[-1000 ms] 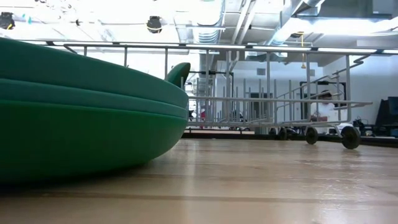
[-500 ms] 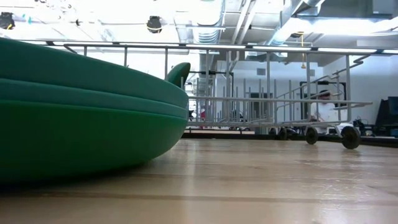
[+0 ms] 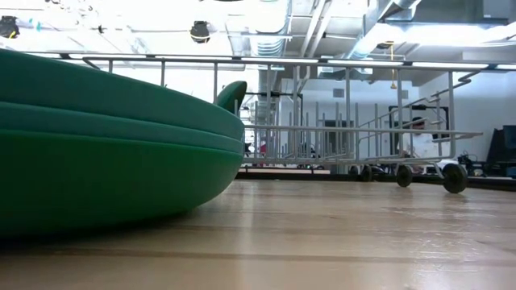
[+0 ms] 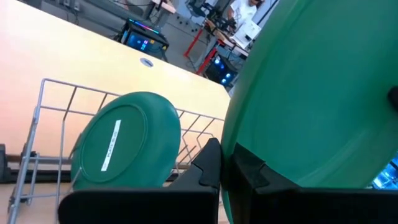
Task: Sort dishes
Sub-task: Put the green plate in the dish rack
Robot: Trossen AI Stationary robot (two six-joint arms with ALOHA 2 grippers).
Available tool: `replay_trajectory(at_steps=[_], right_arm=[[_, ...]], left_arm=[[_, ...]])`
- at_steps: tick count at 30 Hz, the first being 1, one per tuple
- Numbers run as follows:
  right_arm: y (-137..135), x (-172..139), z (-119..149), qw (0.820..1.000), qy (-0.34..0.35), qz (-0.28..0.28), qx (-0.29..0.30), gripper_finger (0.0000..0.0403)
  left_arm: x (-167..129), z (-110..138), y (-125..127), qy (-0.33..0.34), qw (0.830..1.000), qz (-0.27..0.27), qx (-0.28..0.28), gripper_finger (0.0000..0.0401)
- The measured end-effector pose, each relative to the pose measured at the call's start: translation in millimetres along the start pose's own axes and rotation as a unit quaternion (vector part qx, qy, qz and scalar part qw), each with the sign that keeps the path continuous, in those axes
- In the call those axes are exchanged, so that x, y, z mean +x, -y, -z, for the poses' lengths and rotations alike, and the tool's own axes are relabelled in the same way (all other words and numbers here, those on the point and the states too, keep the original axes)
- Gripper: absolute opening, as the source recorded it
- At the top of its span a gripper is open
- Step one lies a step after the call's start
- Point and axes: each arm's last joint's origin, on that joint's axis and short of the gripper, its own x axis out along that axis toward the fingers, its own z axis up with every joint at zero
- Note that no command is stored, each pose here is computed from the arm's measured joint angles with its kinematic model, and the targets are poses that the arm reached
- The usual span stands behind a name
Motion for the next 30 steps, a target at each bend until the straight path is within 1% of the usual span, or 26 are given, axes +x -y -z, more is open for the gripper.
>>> replay_trajectory(at_steps=[3,5,9,13,15,17,18,19,21,23,25,27,30], right_arm=[[0.8,-0.8,0.1,1.000,-0.001,0.006,-0.007,0.0012],[1.6,-0.7,0.9,1.000,-0.005,0.009,-0.009,0.0012],[8.0,-3.3,0.1,1.000,-0.014,0.015,0.010,0.0011],[21.4,-21.5,-11.3,0.999,-0.001,0.010,0.035,0.0008],[33.3,-31.9,-18.7,0.999,0.008,0.013,0.043,0.0008],[42.0,-38.3,-23.7,0.998,0.015,0.017,0.051,0.0008],[48.7,-42.6,-26.1,0.997,0.021,0.036,0.059,0.0008],[57.7,-51.0,-31.8,0.996,0.033,0.041,0.076,0.0007],[79.5,-72.0,-44.9,0.988,0.065,0.054,0.127,0.0007],[100.5,-89.5,-53.0,0.979,0.081,0.051,0.179,0.0007],[116.3,-101.9,-56.1,0.972,0.084,0.044,0.213,0.0007],[126.6,-112.6,-57.1,0.971,0.082,0.037,0.223,0.0007],[134.5,-123.2,-55.3,0.973,0.074,0.039,0.215,0.0007]], left_arm=[[0.1,0.4,0.3,-0.005,1.000,0.005,0.001,0.0006],[-0.1,0.7,1.0,-0.012,1.000,0.012,0.006,0.0022],[-2.1,-0.7,1.3,-0.032,0.999,0.035,0.011,0.0076],[-10.0,-10.2,-0.9,-0.046,0.996,0.071,-0.003,0.0136],[-14.8,-16.2,-3.0,-0.046,0.995,0.088,0.010,0.0158],[-21.2,-22.8,-6.2,-0.041,0.994,0.100,0.026,0.0169],[-25.2,-26.9,-10.5,-0.032,0.994,0.093,0.040,0.0171],[-29.3,-30.4,-15.5,-0.028,0.994,0.089,0.052,0.0171],[-37.3,-43.8,-21.0,-0.008,0.994,0.098,0.041,0.0172],[-40.9,-47.8,-29.5,0.000,0.996,0.078,0.050,0.0173],[-43.5,-53.2,-36.4,0.019,0.997,0.054,0.043,0.0173],[-43.4,-55.1,-42.3,0.034,0.998,0.022,0.043,0.0173],[-43.1,-58.7,-48.2,0.052,0.998,-0.005,0.033,0.0173]])
